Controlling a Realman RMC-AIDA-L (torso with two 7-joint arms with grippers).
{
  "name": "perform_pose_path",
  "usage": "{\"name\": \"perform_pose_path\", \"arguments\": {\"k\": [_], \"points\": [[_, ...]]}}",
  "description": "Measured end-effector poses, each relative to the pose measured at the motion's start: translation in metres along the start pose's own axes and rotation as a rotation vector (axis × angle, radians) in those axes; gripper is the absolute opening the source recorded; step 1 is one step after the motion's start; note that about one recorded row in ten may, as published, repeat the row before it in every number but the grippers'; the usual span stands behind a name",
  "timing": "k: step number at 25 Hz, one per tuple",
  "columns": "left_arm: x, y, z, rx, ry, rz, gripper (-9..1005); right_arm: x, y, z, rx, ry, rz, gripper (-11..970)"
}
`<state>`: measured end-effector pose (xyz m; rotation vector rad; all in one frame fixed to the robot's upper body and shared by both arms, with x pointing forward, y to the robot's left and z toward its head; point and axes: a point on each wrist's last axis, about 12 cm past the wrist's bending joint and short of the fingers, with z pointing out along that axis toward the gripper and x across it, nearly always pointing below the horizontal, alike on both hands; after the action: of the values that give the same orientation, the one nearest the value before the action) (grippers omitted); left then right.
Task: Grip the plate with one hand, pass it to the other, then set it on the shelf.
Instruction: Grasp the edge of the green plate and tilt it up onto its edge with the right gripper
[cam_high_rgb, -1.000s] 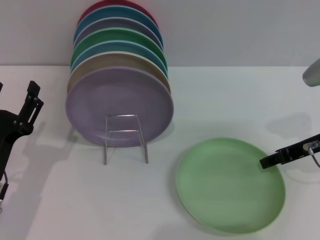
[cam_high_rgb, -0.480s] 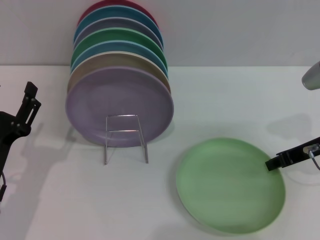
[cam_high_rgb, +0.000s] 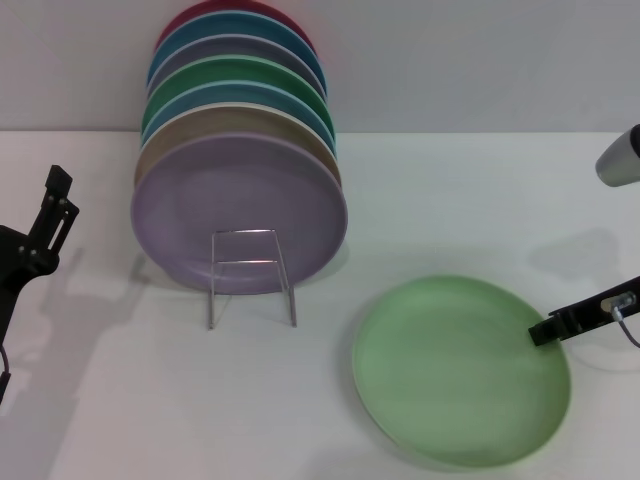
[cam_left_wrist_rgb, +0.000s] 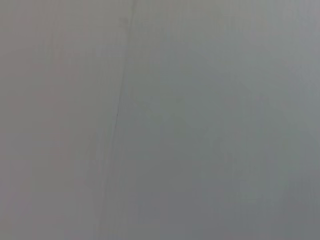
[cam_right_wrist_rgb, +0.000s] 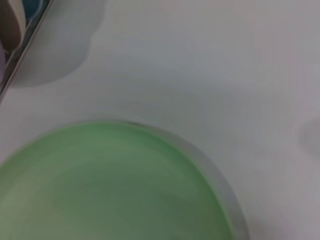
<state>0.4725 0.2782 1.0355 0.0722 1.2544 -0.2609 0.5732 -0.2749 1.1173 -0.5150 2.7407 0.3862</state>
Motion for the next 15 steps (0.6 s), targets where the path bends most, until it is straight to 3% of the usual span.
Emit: {"name": "perform_pose_path", "arguments": {"k": [9,15], "points": [[0.0001,0.0009,-0.0017,-0.003,0.002,0.004,785,-0.0014,0.0026,0.0012,0.002,0.003,-0.026,163],[0.0001,0.001,-0.0021,-0.004,0.003,0.006,784,-0.0039,0.0028,-0.002,0.01,-0.02,-0.057,65]]}}
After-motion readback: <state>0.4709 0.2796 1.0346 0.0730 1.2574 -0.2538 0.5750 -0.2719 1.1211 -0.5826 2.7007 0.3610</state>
